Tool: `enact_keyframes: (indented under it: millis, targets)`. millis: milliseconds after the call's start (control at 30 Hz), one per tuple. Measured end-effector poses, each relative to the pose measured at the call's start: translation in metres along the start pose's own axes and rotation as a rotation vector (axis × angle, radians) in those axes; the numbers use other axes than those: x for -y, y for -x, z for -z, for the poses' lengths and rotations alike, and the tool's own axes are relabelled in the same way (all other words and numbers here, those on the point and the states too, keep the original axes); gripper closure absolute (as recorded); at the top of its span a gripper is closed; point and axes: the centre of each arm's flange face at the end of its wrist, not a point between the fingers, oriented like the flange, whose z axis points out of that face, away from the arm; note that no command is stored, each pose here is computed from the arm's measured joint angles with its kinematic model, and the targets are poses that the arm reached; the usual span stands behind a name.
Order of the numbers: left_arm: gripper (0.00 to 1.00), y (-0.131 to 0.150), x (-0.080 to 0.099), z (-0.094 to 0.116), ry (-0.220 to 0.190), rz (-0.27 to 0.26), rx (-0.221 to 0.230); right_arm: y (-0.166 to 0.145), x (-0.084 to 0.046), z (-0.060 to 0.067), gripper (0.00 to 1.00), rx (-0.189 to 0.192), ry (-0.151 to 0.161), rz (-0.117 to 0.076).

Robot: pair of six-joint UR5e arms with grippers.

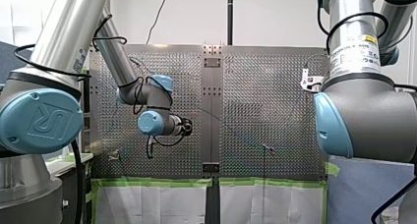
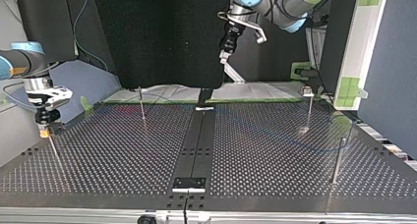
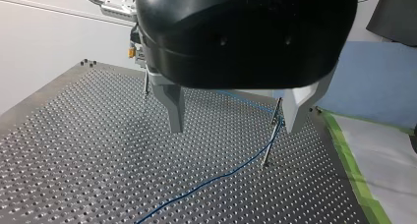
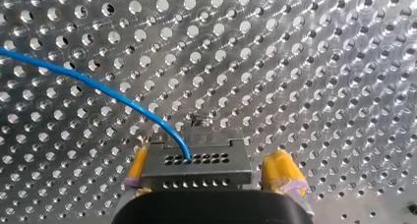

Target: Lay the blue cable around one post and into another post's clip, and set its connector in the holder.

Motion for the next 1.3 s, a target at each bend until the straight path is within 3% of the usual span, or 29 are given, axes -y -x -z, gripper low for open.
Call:
enact_keyframes:
  millis: [1300]
  targets:
    - [0.0,-0.0002,0.0,0.0002,0.0,0.0,-0.001,0.0014,0.001,-0.0002,0.0,0.006,0.002,-0.012]
